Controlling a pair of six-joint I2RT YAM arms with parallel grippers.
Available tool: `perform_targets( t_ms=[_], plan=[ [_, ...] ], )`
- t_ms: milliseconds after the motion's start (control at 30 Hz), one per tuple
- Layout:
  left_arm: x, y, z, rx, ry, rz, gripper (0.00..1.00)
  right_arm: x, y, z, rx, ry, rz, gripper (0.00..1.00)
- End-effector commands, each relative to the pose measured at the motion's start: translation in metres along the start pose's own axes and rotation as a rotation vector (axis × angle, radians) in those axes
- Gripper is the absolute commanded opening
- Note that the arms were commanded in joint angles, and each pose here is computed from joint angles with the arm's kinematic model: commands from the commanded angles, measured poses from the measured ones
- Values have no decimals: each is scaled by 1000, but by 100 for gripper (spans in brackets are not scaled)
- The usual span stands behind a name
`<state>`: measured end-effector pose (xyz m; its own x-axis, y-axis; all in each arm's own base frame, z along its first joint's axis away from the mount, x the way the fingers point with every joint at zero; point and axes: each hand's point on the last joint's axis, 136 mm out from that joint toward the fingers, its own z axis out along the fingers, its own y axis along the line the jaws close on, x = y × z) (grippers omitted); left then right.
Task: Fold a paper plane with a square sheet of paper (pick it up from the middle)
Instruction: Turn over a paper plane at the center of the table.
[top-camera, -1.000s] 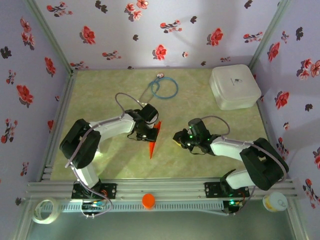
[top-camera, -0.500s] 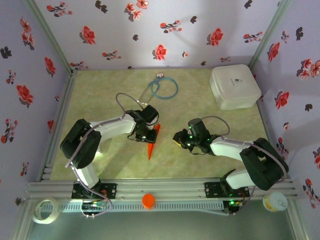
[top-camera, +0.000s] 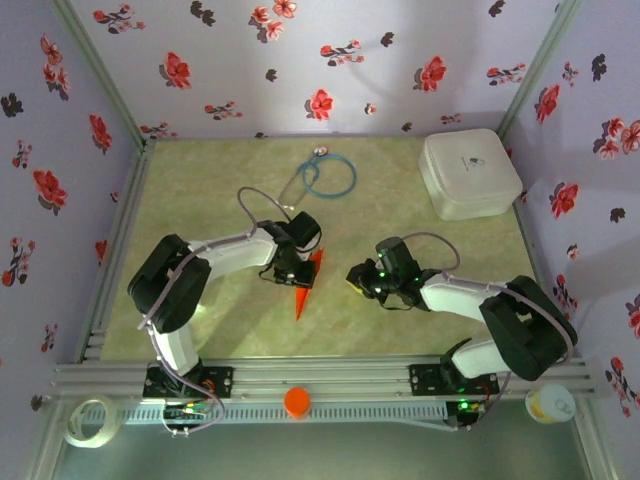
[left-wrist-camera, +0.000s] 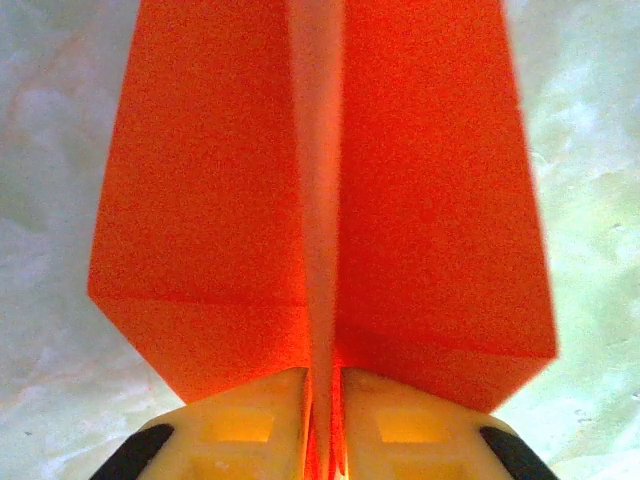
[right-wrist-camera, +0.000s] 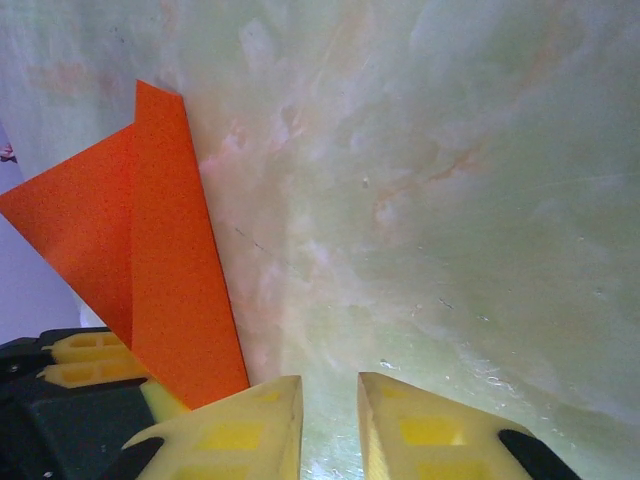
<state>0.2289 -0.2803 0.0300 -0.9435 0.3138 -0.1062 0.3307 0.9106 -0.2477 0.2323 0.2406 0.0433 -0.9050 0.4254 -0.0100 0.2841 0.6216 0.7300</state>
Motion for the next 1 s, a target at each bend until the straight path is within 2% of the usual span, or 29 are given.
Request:
perform_targets(
  t_ms=[0, 533, 967],
  plan=[
    [-1, 1, 3, -38, 3, 23, 16, -3, 7, -1, -1, -20, -29, 22],
    [5, 7, 20, -105, 19, 32, 16, -3, 10, -4, -6, -22, -33, 21],
    [10, 21, 33, -217, -4, -61, 22, 0, 15, -26, -24, -50, -69, 25]
  ],
)
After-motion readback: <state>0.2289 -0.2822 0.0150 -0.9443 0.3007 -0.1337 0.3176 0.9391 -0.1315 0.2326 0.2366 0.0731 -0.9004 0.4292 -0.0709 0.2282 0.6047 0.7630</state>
